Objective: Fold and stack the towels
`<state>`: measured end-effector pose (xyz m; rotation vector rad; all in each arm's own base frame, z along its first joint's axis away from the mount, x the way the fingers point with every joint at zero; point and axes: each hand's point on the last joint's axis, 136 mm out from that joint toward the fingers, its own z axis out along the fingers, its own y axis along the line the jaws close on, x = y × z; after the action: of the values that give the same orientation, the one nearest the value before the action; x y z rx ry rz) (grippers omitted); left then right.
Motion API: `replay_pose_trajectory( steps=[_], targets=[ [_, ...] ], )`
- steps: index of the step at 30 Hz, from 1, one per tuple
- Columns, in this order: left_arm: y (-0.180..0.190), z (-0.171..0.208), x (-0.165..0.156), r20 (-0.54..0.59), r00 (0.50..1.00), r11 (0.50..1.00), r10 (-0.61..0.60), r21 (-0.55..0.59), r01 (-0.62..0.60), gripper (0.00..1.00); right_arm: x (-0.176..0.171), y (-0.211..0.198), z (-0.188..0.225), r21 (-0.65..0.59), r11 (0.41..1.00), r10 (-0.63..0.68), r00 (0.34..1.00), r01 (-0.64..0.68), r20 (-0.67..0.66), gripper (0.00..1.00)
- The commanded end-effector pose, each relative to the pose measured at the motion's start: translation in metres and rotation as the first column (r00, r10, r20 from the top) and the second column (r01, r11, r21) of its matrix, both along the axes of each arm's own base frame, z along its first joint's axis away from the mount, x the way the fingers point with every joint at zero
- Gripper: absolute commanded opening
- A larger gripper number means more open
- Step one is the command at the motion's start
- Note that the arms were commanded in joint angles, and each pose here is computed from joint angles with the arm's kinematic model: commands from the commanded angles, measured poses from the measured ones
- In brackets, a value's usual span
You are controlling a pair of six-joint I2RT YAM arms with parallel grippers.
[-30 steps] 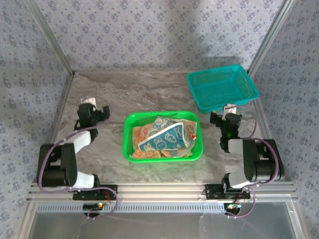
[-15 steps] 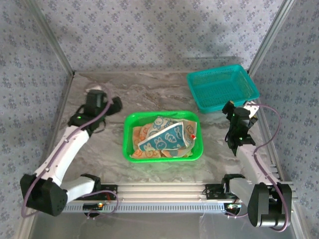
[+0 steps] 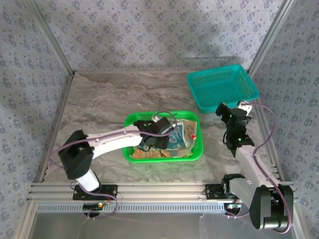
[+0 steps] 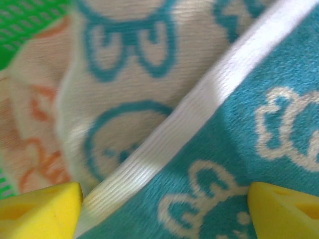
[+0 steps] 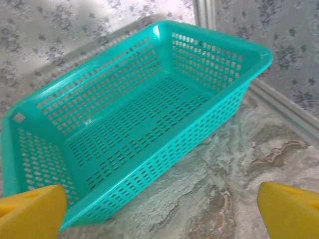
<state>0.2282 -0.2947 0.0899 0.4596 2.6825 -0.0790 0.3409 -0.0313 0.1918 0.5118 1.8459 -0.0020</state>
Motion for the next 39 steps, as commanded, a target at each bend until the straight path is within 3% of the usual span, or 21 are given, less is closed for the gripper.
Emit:
replay_pose_trajectory(
  steps=[1,3,8,14,22,34,39],
  targets=[
    [-0.009,-0.005,0.008,-0.014,0.999,0.998,-0.040,0.039,0.040,0.87,0.003,0.011,0.005,-0.023,0.999,0.049,0.999,-0.049,-0.004,1.00],
    [-0.004,-0.020,0.016,-0.056,0.998,0.999,-0.008,0.049,0.011,0.87,0.005,0.019,0.006,-0.025,0.996,0.080,0.997,-0.080,-0.004,1.00],
    [0.048,-0.043,0.051,-0.096,0.984,0.985,0.149,0.096,-0.140,0.84,0.009,0.037,0.006,-0.039,0.989,0.143,0.990,-0.144,-0.017,1.00],
    [0.146,-0.047,0.106,-0.085,0.945,0.941,0.315,0.160,-0.300,0.84,0.009,0.067,0.013,-0.069,0.971,0.226,0.974,-0.227,-0.029,1.00],
    [0.262,-0.049,0.188,-0.084,0.844,0.844,0.530,0.157,-0.514,0.84,0.008,0.105,0.023,-0.083,0.944,0.316,0.948,-0.318,-0.040,1.00],
    [0.358,-0.043,0.287,-0.040,0.770,0.763,0.636,0.177,-0.621,0.86,0.012,0.138,0.025,-0.080,0.909,0.404,0.911,-0.410,-0.079,1.00],
    [0.395,-0.034,0.297,-0.016,0.710,0.695,0.704,0.222,-0.684,0.86,0.015,0.143,0.022,-0.081,0.903,0.414,0.906,-0.421,-0.089,1.00]
  ],
)
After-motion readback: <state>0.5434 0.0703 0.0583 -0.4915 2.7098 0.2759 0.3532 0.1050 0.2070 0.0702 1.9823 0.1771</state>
